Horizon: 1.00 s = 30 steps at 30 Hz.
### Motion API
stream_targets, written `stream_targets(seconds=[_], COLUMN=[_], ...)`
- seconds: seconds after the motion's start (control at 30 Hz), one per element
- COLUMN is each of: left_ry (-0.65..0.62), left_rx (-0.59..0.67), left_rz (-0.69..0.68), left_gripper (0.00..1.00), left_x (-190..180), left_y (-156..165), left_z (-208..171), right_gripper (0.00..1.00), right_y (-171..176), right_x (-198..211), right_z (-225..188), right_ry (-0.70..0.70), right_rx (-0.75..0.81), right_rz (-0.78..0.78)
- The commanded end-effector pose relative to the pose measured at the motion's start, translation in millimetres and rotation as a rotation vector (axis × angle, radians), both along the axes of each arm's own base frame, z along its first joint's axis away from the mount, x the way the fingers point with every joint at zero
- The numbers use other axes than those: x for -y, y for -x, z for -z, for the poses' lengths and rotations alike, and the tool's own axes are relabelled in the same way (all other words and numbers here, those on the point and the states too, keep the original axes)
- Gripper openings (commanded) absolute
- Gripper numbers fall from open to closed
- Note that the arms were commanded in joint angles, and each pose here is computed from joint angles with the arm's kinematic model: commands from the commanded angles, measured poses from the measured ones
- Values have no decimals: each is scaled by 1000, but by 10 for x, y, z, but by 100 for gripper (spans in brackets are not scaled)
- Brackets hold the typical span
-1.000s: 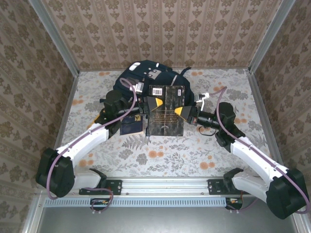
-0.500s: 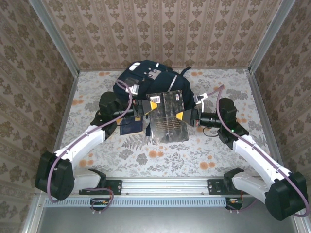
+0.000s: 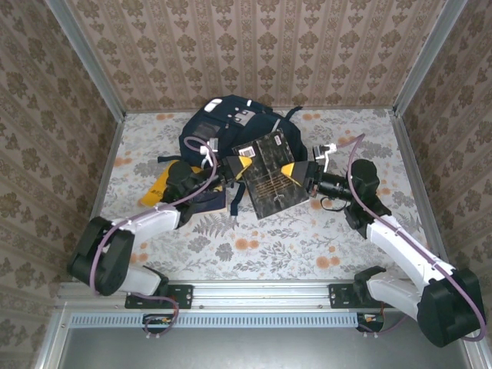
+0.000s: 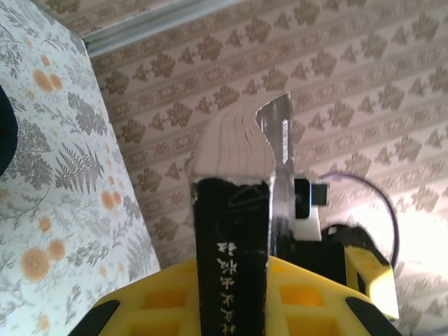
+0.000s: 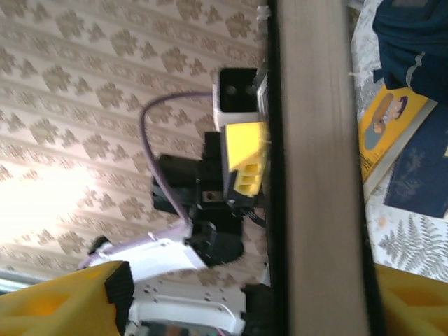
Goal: Pack the student bag
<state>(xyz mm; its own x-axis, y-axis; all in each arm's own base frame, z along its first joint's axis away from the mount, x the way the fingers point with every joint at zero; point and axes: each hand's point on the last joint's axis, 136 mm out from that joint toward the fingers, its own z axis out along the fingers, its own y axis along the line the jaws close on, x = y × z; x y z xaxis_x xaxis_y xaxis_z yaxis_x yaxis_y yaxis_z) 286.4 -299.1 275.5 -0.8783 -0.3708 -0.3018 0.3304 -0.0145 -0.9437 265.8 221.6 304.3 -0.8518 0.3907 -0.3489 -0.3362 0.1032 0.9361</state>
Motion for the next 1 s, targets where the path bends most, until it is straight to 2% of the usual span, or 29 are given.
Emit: stream_targets(seconds=[0.0,0.13,0.3,0.53,0.67,0.83,0.93,0.97], left_ry=[234,254,266,259,265,255,232,227], left_rx=[33,44,59,49,42,34,25,25], left_rz=[-213,-255,-277,-291,-288,-294,-283,-276], left_gripper=[0,0,0,0,0,0,0,0], left_x=[-227,-269,-319,-256,-197,-149,-81,-55], left_y=[-305,-334,-301,-259,-248,-230,-211,-204], left_z=[-507,-584,-663,-636,-649,-632,-578,-569], right_gripper=[79,82,88,85,82,68,53,44], right_y=[147,196,153,-19,-89,-217,-282,-303], right_x=[-42,-23,78,185,124,130,114,112], right_z=[-391,-464,-367,-340,-355,-328,-307,-291], right_ry=[-152,-173,-127,-154,-138,-163,-158,-153], right_rx=[78,119,149,152,156,119,100,93], right_rz=[-30,16,135,306,345,386,395,400])
